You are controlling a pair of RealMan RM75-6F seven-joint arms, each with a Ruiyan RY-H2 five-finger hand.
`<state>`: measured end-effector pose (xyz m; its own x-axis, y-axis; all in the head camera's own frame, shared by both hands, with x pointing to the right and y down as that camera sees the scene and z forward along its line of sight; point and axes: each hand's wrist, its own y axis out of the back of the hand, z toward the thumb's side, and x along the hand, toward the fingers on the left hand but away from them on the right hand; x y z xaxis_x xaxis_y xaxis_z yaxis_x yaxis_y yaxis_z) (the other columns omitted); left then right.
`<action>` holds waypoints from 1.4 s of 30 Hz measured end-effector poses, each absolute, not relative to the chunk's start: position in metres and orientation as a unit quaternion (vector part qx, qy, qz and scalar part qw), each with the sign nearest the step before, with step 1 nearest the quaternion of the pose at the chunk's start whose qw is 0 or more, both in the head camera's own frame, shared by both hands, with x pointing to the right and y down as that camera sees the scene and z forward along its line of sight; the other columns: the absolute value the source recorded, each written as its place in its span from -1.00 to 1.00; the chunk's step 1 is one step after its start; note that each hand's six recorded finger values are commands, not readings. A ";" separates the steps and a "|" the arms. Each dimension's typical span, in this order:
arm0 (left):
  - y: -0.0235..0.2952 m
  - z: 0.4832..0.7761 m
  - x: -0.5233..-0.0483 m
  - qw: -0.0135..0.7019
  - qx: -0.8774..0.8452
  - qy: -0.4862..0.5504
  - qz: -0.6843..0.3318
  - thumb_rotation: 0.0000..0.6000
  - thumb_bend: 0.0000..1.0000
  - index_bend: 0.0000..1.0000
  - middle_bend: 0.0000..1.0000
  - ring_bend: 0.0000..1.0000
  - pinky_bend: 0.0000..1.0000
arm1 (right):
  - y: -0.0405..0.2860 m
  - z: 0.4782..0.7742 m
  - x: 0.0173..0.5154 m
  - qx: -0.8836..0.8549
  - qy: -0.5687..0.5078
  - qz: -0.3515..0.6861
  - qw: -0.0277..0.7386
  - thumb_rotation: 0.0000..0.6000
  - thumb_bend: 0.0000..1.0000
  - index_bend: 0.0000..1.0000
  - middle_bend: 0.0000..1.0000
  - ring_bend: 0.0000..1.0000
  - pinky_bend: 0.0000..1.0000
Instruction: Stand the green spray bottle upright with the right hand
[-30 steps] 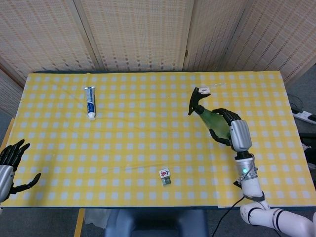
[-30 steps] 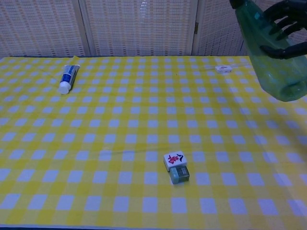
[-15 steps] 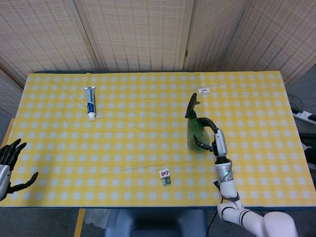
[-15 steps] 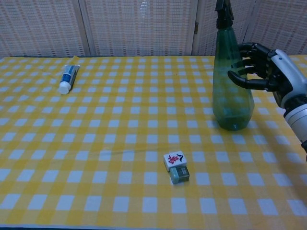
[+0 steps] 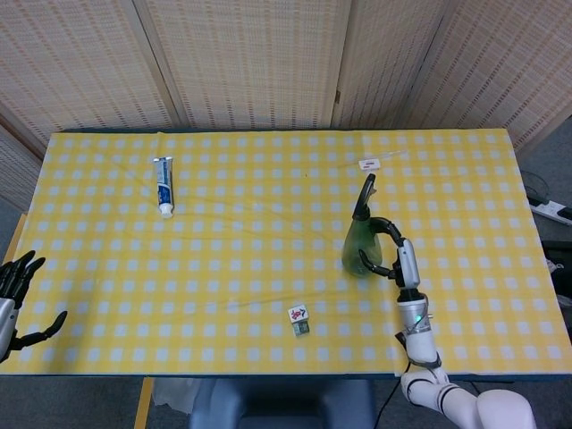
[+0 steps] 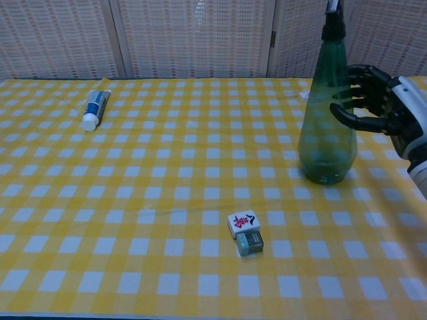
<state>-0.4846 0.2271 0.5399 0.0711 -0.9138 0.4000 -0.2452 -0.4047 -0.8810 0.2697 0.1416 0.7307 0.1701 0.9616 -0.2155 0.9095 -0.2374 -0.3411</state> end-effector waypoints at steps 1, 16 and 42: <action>0.227 0.540 -0.484 0.322 -0.657 0.441 -0.519 0.30 -0.29 -1.00 -0.94 -1.00 -1.00 | 0.142 0.729 0.272 -0.763 -0.613 0.195 0.070 1.00 -0.24 -0.23 -0.16 -0.12 -0.16; 0.227 0.538 -0.481 0.330 -0.658 0.442 -0.512 0.32 -0.29 -1.00 -0.94 -1.00 -1.00 | 0.154 0.710 0.292 -0.771 -0.596 0.202 0.099 1.00 -0.26 -1.00 -0.61 -0.51 -0.79; 0.229 0.541 -0.472 0.376 -0.645 0.408 -0.526 0.32 -0.30 -1.00 -0.94 -1.00 -1.00 | 0.178 0.619 0.376 -0.716 -0.485 0.378 0.332 1.00 -0.27 -1.00 -0.86 -0.87 -1.00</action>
<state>-0.4715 0.2291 0.5412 0.1139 -0.9215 0.3713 -0.1301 -0.3844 -0.9140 0.3757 0.1782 0.6192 0.2440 0.9444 -0.2203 0.4425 -0.3105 -0.8413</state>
